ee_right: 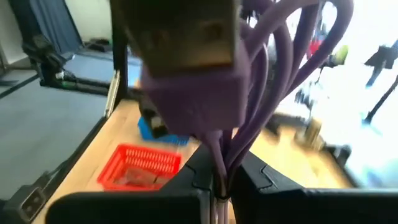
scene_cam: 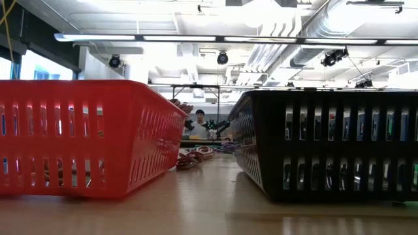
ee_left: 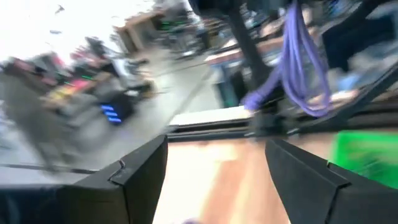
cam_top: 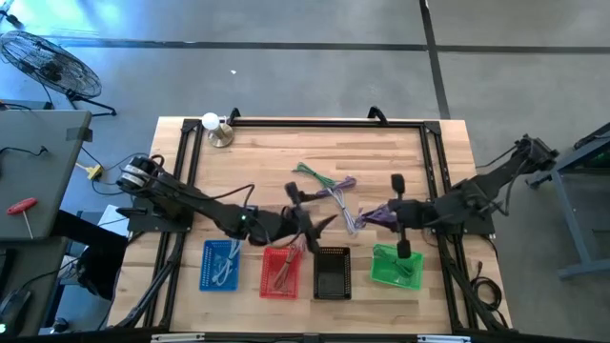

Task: Pick & Place USB Port
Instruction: Put the left violet charger cable into the black bin

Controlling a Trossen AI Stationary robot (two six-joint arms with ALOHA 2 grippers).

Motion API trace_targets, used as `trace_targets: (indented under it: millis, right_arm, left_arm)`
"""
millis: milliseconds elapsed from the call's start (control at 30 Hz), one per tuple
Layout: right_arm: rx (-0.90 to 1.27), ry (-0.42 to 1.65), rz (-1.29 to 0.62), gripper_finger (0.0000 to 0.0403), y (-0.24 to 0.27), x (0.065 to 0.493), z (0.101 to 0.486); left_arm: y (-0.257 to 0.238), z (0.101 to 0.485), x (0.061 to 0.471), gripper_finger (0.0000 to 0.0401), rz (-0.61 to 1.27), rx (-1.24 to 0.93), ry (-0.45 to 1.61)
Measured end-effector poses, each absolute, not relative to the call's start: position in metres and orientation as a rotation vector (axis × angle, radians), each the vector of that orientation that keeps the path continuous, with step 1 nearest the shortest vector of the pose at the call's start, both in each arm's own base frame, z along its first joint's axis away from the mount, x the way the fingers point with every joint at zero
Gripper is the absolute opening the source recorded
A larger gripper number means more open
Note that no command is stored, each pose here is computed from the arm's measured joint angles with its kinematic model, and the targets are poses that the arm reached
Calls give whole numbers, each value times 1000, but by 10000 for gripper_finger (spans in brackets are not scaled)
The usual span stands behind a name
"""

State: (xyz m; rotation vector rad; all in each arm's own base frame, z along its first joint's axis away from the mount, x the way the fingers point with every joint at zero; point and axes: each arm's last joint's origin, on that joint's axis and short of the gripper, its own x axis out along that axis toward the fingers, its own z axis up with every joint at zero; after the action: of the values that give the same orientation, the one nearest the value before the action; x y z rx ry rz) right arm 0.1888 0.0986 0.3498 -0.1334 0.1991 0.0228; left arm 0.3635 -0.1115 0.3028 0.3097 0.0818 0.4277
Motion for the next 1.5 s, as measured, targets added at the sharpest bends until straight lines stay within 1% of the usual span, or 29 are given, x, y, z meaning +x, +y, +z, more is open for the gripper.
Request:
trace_targets:
  millis: [233, 333, 533, 733, 833, 1100, 1500]
  right_arm:
    - [18, 320, 9, 15, 95, 219, 326]
    - [75, 372, 11, 15, 94, 232, 315]
    - [187, 481, -17, 15, 108, 256, 284]
    - [322, 510, -1, 15, 138, 269, 259]
    - [380, 520, -27, 15, 151, 272, 246]
    - [514, 558, -99, 15, 171, 286, 210]
    - [642, 586, -157, 15, 190, 290, 178]
  left_arm:
    - [-128, 315, 350, 265, 673, 606, 208]
    - [-133, 315, 347, 265, 697, 681, 250]
    - [-142, 315, 341, 265, 737, 766, 311]
    - [-139, 315, 337, 266, 884, 827, 423]
    - [-135, 313, 337, 266, 941, 863, 485]
    - [-132, 293, 333, 266, 930, 1050, 636]
    - [-132, 290, 332, 266, 932, 1079, 659]
